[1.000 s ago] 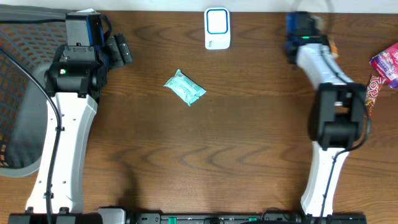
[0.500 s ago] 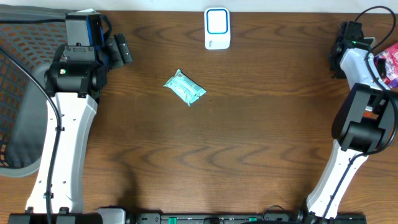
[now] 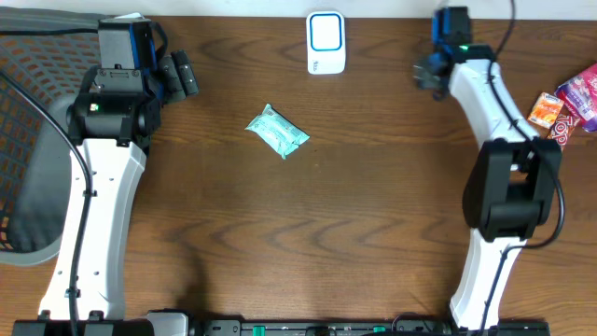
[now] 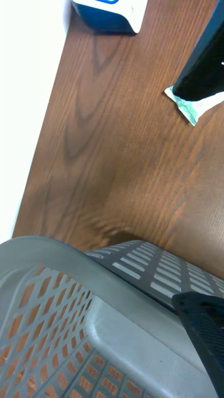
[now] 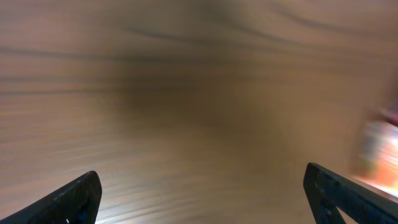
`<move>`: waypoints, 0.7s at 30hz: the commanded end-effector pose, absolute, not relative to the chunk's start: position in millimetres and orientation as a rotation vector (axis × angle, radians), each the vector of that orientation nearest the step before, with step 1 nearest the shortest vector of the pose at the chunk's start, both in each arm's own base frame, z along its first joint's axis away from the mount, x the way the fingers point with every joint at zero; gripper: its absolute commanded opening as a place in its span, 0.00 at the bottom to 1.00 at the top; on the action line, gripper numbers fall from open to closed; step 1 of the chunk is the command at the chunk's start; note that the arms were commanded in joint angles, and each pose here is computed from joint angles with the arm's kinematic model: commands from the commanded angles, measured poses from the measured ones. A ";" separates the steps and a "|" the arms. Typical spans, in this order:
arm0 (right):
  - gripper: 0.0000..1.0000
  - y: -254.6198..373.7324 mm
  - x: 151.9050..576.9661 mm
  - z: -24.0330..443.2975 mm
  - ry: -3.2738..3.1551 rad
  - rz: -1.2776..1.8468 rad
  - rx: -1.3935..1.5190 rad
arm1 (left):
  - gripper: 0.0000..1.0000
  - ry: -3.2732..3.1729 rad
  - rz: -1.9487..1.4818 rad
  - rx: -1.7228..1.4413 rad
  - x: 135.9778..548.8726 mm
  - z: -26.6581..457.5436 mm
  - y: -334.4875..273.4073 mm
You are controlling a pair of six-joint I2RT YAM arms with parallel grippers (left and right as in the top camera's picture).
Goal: Scan the item barcode
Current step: 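Carry the Kleenex pack to the right edge and release it, then move the right gripper to the green wipes pack and grasp it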
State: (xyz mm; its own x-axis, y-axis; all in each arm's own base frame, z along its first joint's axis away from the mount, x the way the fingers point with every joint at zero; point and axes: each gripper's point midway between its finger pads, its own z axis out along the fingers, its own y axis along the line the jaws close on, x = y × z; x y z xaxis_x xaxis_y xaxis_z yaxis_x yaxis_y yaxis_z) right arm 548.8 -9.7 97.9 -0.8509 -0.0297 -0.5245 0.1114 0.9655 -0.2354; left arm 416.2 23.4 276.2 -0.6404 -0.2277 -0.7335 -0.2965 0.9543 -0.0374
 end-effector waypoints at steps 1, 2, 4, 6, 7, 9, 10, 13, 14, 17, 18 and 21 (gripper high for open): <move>0.99 115.0 540.7 126.0 2.525 0.395 -0.202 | 0.98 2.292 0.122 -0.393 416.7 273.9 27.6; 0.99 142.9 534.3 128.9 2.507 0.540 -0.271 | 0.98 2.292 0.122 -0.393 416.6 273.8 27.6; 0.99 184.4 522.5 132.0 2.475 0.729 -0.375 | 0.98 2.292 0.122 -0.393 416.7 273.9 27.6; 0.99 212.2 513.3 126.0 2.475 0.785 -0.442 | 0.98 2.292 0.122 -0.393 416.7 273.9 27.6; 0.99 225.2 508.0 120.8 2.483 0.795 -0.473 | 0.98 2.292 0.122 -0.393 416.7 273.9 27.6; 0.98 247.0 497.9 109.7 2.503 0.805 -0.525 | 0.98 2.292 0.122 -0.393 416.7 273.9 27.6; 0.96 260.1 490.8 103.7 2.514 0.816 -0.558 | 0.98 2.292 0.122 -0.393 416.7 273.9 27.6; 0.88 293.2 471.6 90.4 2.517 0.798 -0.687 | 0.98 2.292 0.122 -0.393 416.7 273.9 27.6; 0.88 298.2 469.4 87.2 2.517 0.748 -0.713 | 0.97 2.292 0.122 -0.393 416.7 273.9 27.6; 0.86 305.1 466.2 76.0 2.535 0.520 -0.741 | 0.98 2.292 0.122 -0.393 416.7 273.9 27.6; 0.86 309.2 463.6 74.0 2.534 0.459 -0.755 | 0.98 2.292 0.122 -0.393 416.6 273.8 27.6; 0.85 318.7 457.2 70.6 2.519 0.305 -0.785 | 0.98 2.292 0.122 -0.393 416.7 273.9 27.6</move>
State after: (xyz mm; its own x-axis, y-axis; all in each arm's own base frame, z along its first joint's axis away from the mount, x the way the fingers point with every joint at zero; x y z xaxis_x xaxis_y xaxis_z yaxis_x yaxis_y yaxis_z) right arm 452.1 324.5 75.9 -0.7511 -0.4260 -0.5044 -0.5961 0.7660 0.2407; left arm 416.2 23.4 276.2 -0.6404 -0.2277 -0.7335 -0.2965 0.9543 -0.0374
